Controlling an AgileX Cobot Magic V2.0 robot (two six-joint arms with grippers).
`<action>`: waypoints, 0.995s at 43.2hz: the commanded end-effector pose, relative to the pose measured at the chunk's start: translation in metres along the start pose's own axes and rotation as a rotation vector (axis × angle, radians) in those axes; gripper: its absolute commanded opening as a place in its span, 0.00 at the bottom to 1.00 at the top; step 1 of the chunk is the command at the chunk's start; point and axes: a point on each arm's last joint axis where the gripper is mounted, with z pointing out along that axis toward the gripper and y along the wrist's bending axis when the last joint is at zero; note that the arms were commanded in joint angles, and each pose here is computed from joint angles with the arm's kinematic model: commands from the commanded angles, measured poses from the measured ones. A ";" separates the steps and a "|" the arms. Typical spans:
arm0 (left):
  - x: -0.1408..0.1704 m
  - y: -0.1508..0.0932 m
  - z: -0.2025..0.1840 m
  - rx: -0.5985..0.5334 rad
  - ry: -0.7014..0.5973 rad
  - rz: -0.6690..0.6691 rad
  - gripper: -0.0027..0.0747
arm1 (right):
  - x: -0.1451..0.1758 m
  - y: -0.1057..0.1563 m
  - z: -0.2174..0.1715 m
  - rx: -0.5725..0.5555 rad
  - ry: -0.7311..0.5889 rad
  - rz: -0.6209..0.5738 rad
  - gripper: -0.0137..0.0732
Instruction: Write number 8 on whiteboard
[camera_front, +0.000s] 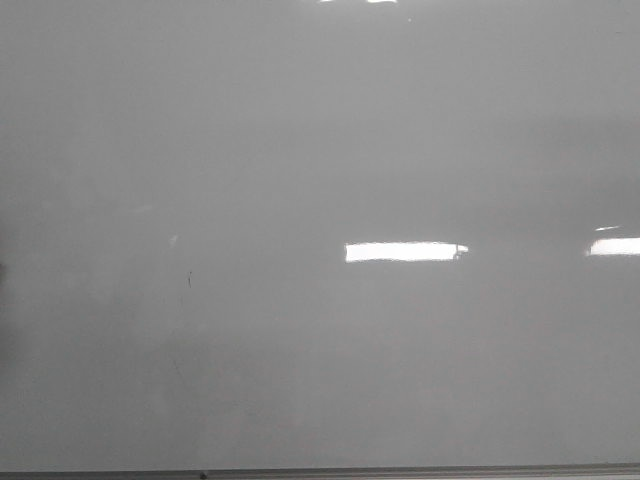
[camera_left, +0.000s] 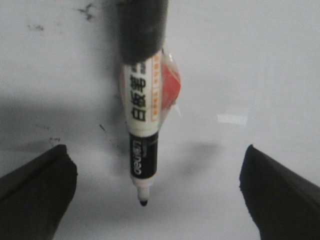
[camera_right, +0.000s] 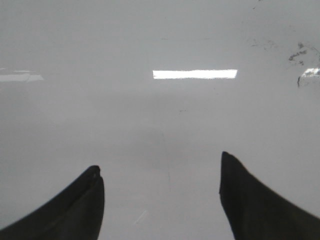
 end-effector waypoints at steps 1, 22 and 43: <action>-0.021 -0.003 0.002 0.021 -0.161 -0.001 0.71 | -0.018 0.001 -0.002 0.000 -0.097 0.003 0.75; -0.013 -0.002 0.013 0.013 -0.116 0.000 0.13 | -0.018 0.001 -0.002 0.000 -0.096 0.003 0.75; -0.026 -0.043 -0.061 0.117 0.312 0.324 0.02 | -0.014 0.002 0.003 -0.010 0.009 0.013 0.75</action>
